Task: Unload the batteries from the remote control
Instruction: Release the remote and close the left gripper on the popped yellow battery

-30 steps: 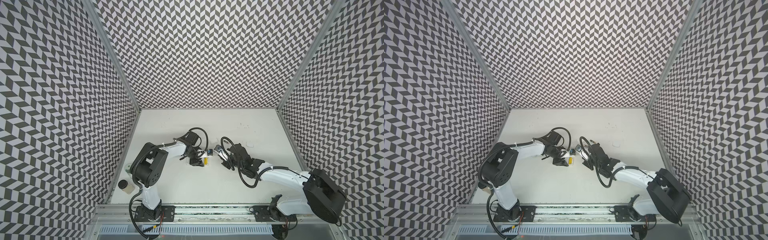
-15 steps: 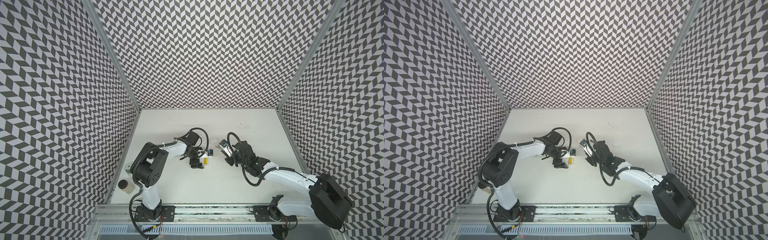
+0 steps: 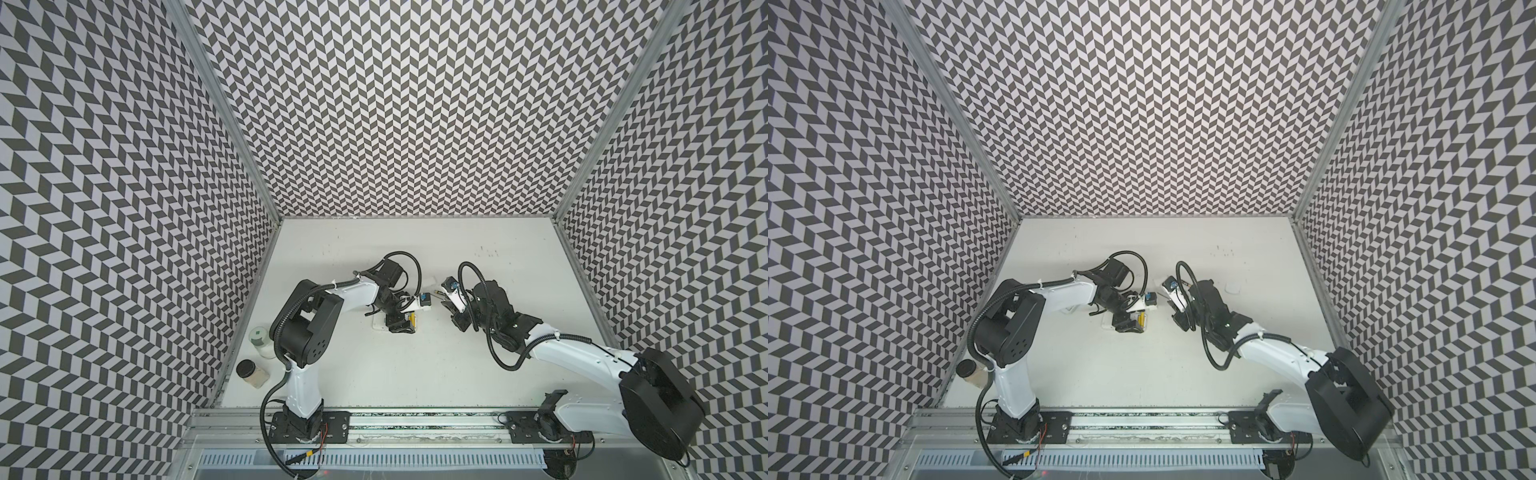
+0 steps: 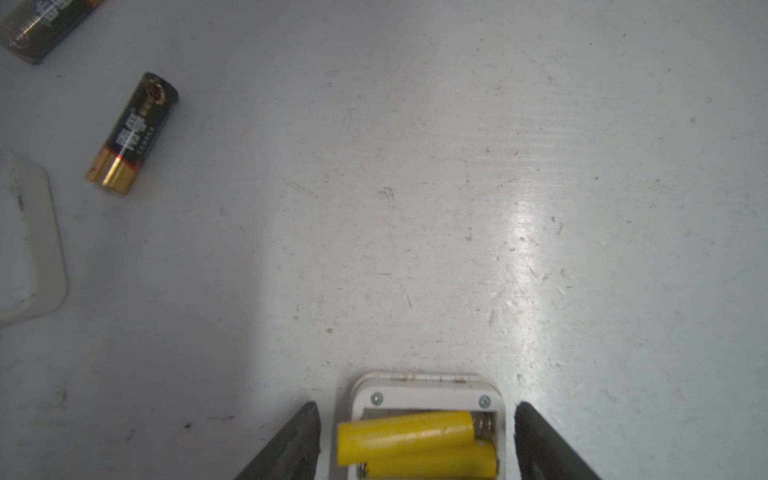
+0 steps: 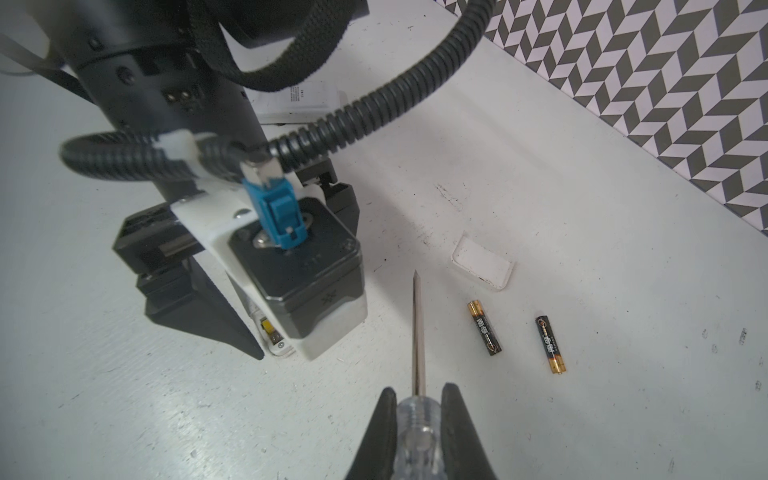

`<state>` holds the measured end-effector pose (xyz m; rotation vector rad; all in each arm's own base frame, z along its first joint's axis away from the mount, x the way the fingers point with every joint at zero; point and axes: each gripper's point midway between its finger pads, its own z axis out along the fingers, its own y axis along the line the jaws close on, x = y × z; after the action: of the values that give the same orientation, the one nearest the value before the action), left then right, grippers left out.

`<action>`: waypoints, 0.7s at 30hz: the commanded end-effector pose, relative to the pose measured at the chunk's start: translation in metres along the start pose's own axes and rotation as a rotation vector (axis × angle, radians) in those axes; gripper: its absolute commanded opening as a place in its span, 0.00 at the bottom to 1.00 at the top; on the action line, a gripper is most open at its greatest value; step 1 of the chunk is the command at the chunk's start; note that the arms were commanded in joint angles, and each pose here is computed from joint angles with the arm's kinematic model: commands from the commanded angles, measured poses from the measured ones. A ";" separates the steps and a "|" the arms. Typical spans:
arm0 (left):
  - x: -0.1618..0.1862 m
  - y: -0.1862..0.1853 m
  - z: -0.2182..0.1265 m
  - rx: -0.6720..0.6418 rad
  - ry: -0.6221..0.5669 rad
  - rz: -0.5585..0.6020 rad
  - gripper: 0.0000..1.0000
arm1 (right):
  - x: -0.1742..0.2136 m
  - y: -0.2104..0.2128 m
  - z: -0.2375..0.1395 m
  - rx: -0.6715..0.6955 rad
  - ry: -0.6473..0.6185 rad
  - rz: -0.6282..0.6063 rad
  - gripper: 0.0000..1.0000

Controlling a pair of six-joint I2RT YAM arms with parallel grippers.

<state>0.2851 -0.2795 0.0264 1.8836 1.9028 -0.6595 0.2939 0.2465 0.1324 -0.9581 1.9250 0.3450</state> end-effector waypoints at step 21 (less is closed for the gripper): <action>0.006 0.014 -0.012 -0.065 0.074 -0.063 0.66 | -0.009 -0.004 0.002 0.010 -0.024 0.002 0.00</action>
<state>0.2952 -0.2766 0.0263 1.8406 1.9756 -0.6070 0.2935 0.2460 0.1294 -0.9619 1.9351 0.3432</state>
